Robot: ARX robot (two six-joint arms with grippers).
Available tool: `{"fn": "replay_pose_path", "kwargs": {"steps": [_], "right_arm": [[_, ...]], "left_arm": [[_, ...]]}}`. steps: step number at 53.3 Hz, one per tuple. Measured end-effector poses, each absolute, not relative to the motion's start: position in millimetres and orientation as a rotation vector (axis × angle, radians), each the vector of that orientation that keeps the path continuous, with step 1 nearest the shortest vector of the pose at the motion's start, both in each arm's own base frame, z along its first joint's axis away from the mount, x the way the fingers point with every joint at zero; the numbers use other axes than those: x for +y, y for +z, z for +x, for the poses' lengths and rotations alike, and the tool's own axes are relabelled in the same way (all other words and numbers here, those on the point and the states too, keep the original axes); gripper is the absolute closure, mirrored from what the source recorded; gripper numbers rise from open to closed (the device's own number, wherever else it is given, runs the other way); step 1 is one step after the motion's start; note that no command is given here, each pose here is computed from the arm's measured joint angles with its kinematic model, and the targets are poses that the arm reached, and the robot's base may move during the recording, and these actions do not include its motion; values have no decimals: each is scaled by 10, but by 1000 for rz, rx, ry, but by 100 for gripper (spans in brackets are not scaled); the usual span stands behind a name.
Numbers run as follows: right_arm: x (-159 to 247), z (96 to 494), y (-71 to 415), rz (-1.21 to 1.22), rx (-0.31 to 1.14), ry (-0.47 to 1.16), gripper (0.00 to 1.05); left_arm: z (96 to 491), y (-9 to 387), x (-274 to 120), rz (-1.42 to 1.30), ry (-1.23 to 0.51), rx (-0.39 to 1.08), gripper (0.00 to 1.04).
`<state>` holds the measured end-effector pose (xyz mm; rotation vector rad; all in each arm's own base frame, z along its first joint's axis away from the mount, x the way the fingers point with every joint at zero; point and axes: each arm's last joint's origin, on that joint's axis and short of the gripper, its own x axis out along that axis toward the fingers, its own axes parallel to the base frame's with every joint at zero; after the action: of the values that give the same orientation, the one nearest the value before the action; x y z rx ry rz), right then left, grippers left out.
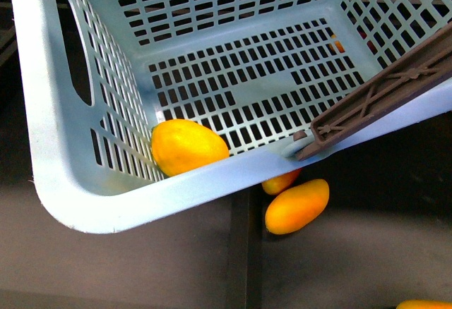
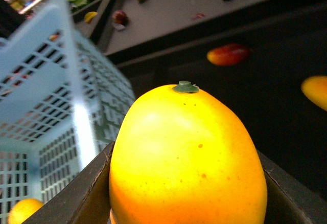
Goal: Pick lemon and mango into basket
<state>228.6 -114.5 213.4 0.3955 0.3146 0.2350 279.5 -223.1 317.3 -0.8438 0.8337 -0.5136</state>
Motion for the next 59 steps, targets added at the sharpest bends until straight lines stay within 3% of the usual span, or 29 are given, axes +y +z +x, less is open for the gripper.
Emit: {"fn": "replay_pose_path", "kwargs": {"steps": [19, 44, 54, 59], "right_arm": [[-161, 2318, 2730, 339, 99, 465, 42], [533, 2824, 2493, 245, 141, 423, 42], [518, 2815, 2501, 236, 144, 391, 9], [417, 2739, 2547, 240, 150, 377, 9]], "left_arm": [[2795, 3173, -2231, -844, -513, 833, 98], [2795, 3173, -2231, -843, -512, 832, 98], [2795, 3173, -2231, -844, -513, 834, 98], [2796, 3167, -2232, -838, -514, 833, 98]]}}
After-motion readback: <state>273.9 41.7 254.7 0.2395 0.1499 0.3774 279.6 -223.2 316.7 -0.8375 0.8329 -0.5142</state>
